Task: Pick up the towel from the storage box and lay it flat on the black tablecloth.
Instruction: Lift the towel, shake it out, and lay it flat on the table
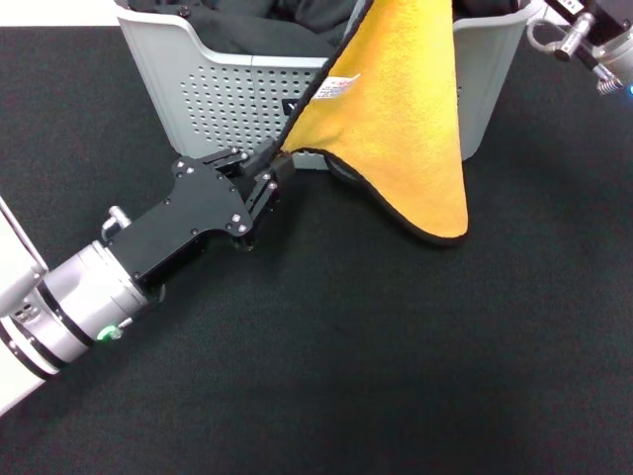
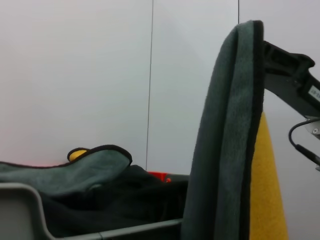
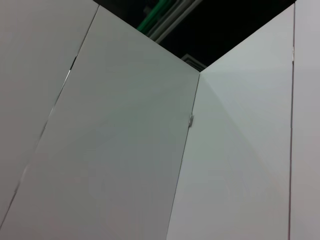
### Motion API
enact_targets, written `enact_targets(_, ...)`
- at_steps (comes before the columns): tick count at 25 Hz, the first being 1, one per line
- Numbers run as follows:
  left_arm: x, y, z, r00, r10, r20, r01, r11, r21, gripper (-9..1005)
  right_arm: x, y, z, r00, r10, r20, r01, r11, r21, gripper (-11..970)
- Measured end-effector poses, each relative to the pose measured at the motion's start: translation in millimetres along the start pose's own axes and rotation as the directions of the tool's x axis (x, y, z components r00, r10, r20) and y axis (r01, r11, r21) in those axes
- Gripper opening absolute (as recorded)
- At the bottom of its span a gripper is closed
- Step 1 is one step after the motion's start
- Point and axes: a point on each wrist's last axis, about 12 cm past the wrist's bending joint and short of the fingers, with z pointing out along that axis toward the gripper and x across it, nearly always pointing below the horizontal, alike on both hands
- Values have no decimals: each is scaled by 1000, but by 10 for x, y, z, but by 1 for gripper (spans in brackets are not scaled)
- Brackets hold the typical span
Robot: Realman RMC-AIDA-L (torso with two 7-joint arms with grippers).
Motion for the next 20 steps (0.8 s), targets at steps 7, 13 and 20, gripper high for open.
enact_targets(7,31,19,-23,999,-45,-28,45,999,-15,168,-26,38,-126,998,54,15,-54,998,-12,32)
enact_targets(13,-126,6,-209,995,-57,82,55,998,32,31,-44,139,-452,986,159,-45,-163,983,-87,33)
enact_targets(20,-648,237,-414,976,-98,197,57,977,204,31,-273,100,-928,961,272,-52,-276,956,-102,33)
